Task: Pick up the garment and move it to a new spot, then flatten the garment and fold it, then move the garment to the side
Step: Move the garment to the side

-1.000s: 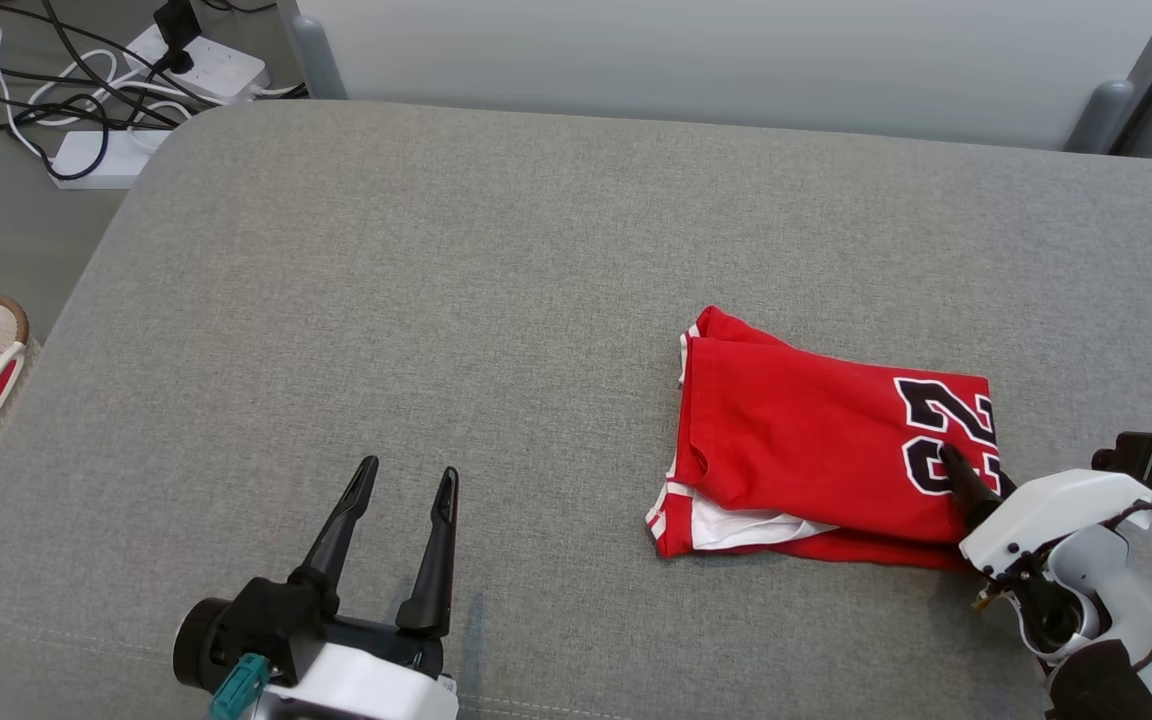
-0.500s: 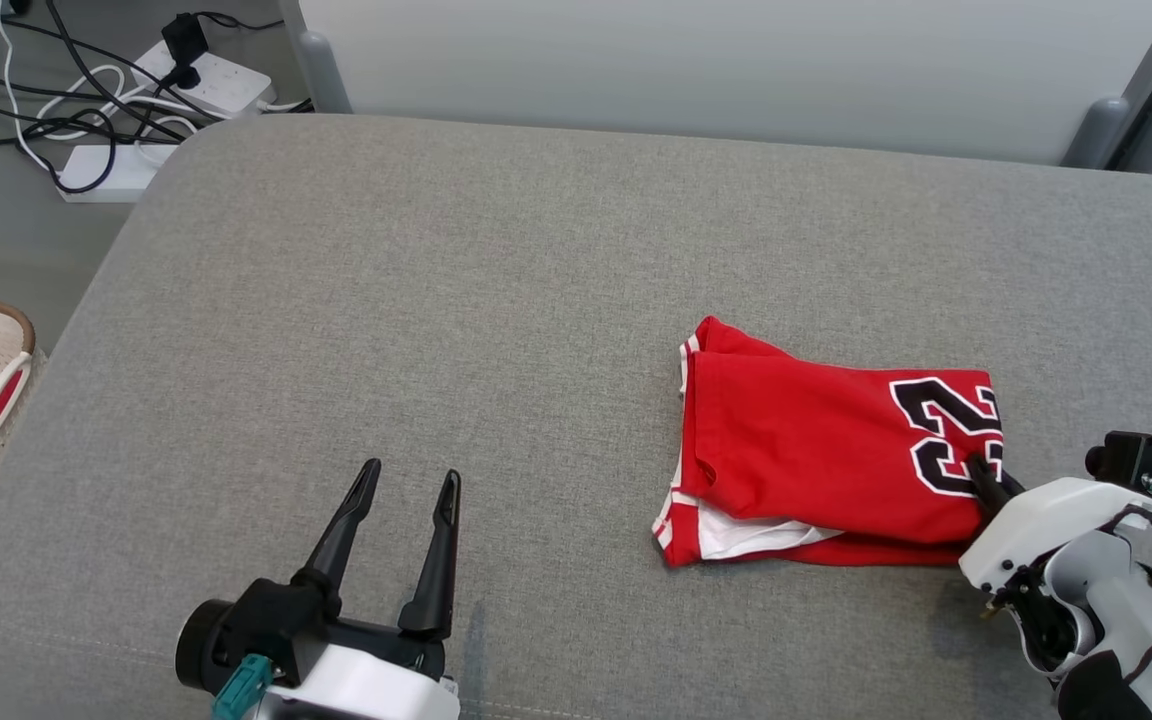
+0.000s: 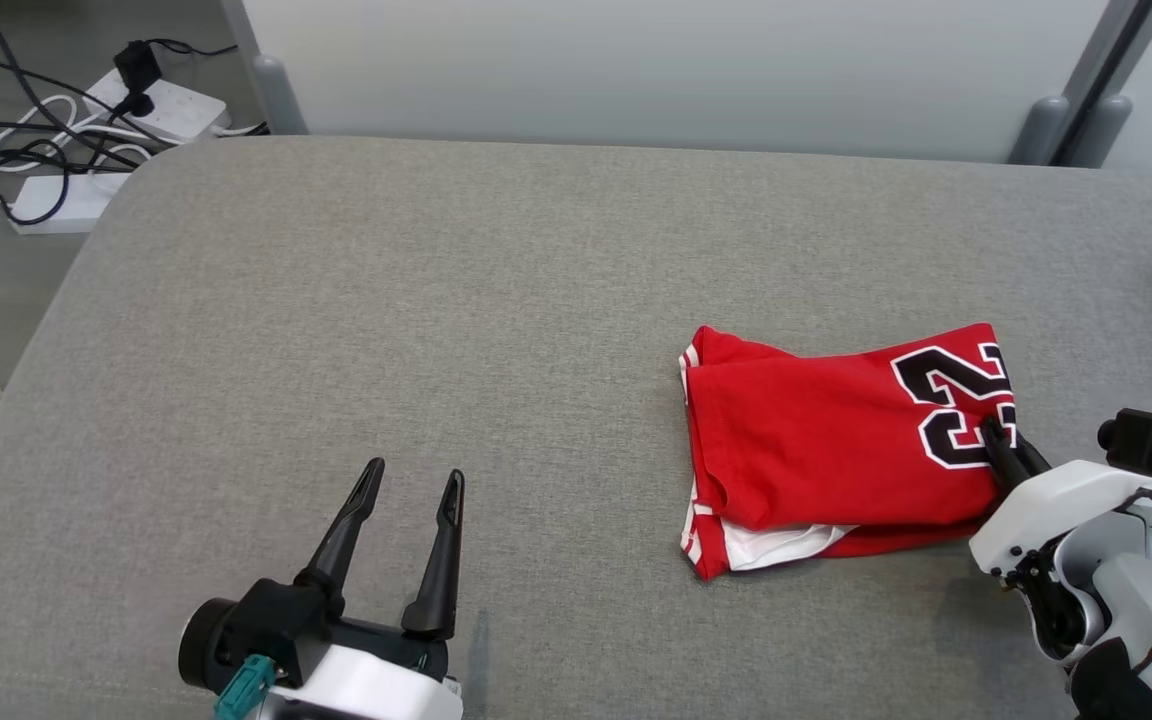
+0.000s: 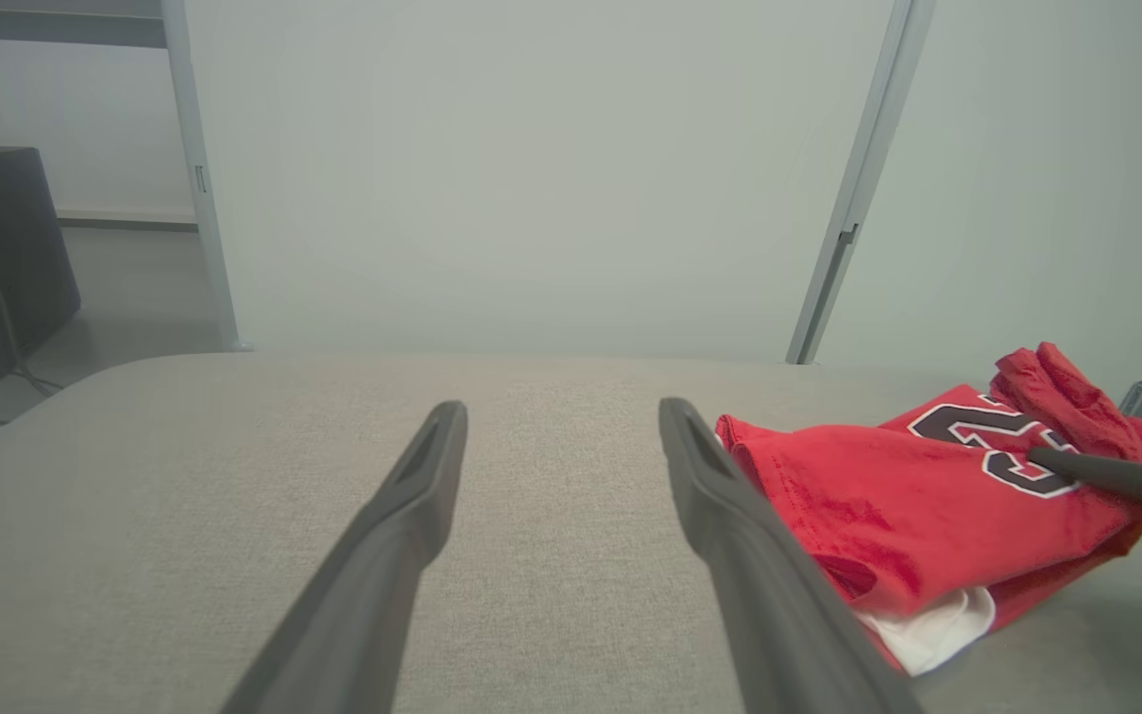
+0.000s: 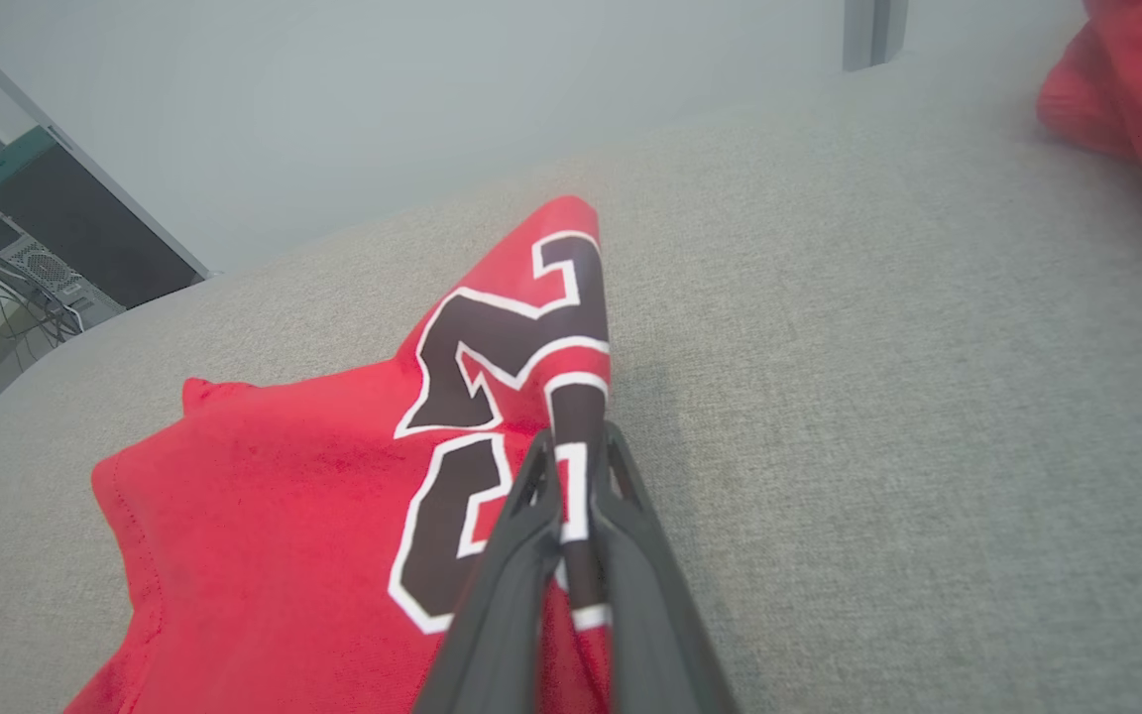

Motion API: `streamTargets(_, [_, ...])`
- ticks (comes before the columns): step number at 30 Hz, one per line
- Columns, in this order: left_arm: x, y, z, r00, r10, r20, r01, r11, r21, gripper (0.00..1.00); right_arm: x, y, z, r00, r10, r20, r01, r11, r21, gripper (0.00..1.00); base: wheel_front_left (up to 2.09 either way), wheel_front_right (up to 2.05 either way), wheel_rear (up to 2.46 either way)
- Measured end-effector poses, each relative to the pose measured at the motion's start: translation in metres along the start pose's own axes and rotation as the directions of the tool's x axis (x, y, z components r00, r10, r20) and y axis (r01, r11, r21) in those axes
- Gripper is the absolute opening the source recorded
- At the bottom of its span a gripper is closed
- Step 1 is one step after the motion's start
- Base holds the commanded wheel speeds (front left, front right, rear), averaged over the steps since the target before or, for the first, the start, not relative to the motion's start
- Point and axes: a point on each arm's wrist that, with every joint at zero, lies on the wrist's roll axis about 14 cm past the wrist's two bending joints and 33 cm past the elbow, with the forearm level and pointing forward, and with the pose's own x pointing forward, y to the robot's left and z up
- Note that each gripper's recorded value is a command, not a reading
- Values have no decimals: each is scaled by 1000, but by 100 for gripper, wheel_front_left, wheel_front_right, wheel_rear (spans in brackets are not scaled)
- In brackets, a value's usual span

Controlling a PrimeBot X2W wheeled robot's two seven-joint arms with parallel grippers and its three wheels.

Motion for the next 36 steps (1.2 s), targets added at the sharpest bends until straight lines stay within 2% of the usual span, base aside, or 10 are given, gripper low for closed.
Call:
streamTargets(6, [11, -21, -3, 998, -67, -5, 67, 998, -13, 100, -16, -29, 7, 998, -59, 25, 60, 998, -12, 0, 0, 0, 0])
streamTargets(15, [39, -63, -5, 980, -201, 4, 201, 979, -33, 100, -48, -75, 11, 982, -179, 62, 177, 984, 24, 0, 0, 0, 0])
streamTargets(27, [59, -123, -24, 924, -381, -25, 379, 923, -64, 100, -96, -126, 11, 938, -331, 99, 323, 942, 87, 0, 0, 0, 0])
streamTargets(36, [67, -155, -36, 883, -468, -40, 464, 882, -85, 100, -122, -146, 8, 909, -403, 110, 390, 913, 123, 0, 0, 0, 0])
